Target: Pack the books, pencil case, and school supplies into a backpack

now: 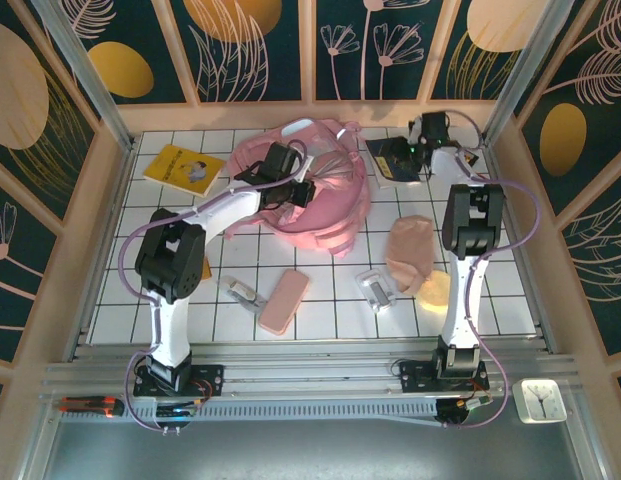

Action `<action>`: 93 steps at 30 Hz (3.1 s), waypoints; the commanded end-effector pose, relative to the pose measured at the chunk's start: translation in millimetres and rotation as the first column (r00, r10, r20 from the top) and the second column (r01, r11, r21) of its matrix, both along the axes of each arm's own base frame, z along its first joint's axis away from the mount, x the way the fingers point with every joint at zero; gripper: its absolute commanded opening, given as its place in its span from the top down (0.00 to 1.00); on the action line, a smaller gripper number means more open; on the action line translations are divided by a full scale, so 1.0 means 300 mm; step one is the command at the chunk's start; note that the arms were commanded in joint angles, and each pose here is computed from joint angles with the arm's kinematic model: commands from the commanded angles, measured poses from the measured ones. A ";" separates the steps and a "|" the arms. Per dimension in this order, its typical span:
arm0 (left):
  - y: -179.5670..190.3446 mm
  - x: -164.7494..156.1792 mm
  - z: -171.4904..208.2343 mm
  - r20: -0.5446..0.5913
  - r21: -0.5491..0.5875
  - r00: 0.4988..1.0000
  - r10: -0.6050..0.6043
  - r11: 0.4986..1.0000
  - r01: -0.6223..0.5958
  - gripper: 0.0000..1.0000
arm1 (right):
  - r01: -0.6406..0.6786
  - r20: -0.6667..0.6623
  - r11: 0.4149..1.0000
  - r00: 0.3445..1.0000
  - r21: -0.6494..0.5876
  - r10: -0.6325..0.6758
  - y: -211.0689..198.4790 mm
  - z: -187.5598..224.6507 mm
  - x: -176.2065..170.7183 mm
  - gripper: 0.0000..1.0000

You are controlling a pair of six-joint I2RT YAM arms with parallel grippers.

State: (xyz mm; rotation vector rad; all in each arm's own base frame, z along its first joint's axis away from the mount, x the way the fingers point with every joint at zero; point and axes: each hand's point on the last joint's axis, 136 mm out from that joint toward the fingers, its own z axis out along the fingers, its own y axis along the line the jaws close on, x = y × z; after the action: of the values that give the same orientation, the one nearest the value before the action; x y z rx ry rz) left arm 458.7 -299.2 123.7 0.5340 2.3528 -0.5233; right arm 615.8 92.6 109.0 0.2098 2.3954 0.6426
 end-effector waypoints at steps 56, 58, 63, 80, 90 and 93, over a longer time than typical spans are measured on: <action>0.146 -0.017 0.148 0.065 -0.085 0.991 0.118 0.990 -0.112 0.93 | -0.006 -0.131 0.848 0.989 -0.529 -0.075 -0.018 0.003 -0.163 1.00; 0.147 -0.020 0.162 0.071 -0.091 0.990 0.123 0.989 -0.117 0.93 | 0.006 -0.113 0.864 0.991 -0.504 -0.073 -0.013 0.058 -0.184 1.00; 0.154 -0.026 0.190 0.073 -0.114 0.986 0.148 0.984 -0.139 0.93 | 0.026 -0.067 0.898 0.996 -0.440 -0.062 0.008 0.201 -0.238 1.00; 0.141 0.022 0.315 0.017 -0.251 0.962 0.274 0.932 -0.261 0.93 | 0.038 0.056 0.992 0.997 0.124 -0.046 0.205 0.672 -0.546 1.00; 0.080 -0.027 0.446 0.017 -0.379 0.968 0.252 0.897 -0.227 0.93 | 0.053 -0.108 0.843 0.994 0.535 0.006 0.482 0.413 -0.648 1.00; 0.045 -0.046 0.459 0.010 -0.394 0.973 0.232 0.895 -0.209 0.93 | 0.049 -0.124 0.833 0.992 0.551 0.023 0.576 0.347 -0.612 1.00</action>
State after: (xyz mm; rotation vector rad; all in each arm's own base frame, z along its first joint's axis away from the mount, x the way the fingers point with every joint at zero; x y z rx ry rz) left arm 449.6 -263.1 197.7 0.0928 2.2966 -0.6672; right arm 409.5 235.1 182.4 0.5477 2.4275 1.1733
